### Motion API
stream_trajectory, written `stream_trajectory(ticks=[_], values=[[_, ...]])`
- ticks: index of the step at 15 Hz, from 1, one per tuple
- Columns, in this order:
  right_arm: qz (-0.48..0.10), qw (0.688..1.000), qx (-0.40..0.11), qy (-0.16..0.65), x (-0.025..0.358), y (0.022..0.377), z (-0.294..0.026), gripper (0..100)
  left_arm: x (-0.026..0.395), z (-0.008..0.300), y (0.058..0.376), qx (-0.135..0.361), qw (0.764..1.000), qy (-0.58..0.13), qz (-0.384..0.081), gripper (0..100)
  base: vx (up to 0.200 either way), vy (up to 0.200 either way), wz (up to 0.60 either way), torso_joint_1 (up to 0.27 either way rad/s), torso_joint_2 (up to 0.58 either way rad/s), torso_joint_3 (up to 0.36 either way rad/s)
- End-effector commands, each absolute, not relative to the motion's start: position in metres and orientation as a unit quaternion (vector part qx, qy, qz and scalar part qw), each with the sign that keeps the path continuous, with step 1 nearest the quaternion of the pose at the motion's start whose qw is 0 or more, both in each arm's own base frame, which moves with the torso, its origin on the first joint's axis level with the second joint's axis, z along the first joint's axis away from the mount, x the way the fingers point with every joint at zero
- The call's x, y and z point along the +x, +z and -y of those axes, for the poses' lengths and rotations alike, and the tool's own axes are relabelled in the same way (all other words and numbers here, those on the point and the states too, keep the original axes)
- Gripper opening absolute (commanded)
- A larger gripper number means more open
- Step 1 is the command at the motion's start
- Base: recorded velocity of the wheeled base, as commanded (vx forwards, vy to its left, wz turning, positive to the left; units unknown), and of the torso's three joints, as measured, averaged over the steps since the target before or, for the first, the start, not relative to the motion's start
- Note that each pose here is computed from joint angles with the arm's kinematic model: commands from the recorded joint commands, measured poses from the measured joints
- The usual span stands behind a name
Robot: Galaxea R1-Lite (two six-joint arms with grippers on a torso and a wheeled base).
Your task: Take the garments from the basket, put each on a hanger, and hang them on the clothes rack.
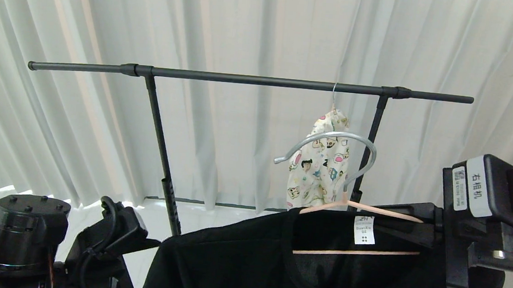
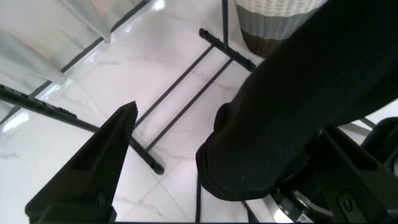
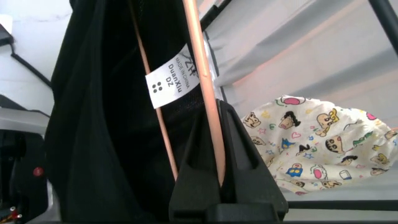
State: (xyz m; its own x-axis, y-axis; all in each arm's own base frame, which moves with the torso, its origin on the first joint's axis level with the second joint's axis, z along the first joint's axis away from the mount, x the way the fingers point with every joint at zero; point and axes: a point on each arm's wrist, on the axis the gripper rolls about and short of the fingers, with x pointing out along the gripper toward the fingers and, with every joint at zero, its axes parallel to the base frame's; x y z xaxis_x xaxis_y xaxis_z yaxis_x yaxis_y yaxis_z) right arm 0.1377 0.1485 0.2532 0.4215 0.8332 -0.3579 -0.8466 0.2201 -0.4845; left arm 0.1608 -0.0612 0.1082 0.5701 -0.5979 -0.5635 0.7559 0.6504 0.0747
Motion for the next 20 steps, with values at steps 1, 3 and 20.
stream_trajectory(ticks=[1, 3, 20], values=[[-0.005, 0.781, -0.318, 0.537, 0.134, 0.255, -0.148, 0, 0.163, 0.062, 0.106, 0.155, 0.870, -0.389, -0.260, 0, 0.000, 0.000, 0.00, 0.000, 0.00, 0.000], [-0.006, 0.783, -0.320, 0.534, 0.133, 0.255, -0.148, 0, 0.163, 0.062, 0.108, 0.156, 0.871, -0.388, -0.256, 0, 0.000, 0.000, 0.00, 0.000, 0.00, 0.000], [-0.008, 0.835, -0.266, 0.482, 0.128, 0.260, -0.140, 0, 0.167, 0.042, 0.097, 0.178, 0.898, -0.266, -0.303, 0, 0.000, 0.000, 0.00, 0.000, 0.00, 0.000]])
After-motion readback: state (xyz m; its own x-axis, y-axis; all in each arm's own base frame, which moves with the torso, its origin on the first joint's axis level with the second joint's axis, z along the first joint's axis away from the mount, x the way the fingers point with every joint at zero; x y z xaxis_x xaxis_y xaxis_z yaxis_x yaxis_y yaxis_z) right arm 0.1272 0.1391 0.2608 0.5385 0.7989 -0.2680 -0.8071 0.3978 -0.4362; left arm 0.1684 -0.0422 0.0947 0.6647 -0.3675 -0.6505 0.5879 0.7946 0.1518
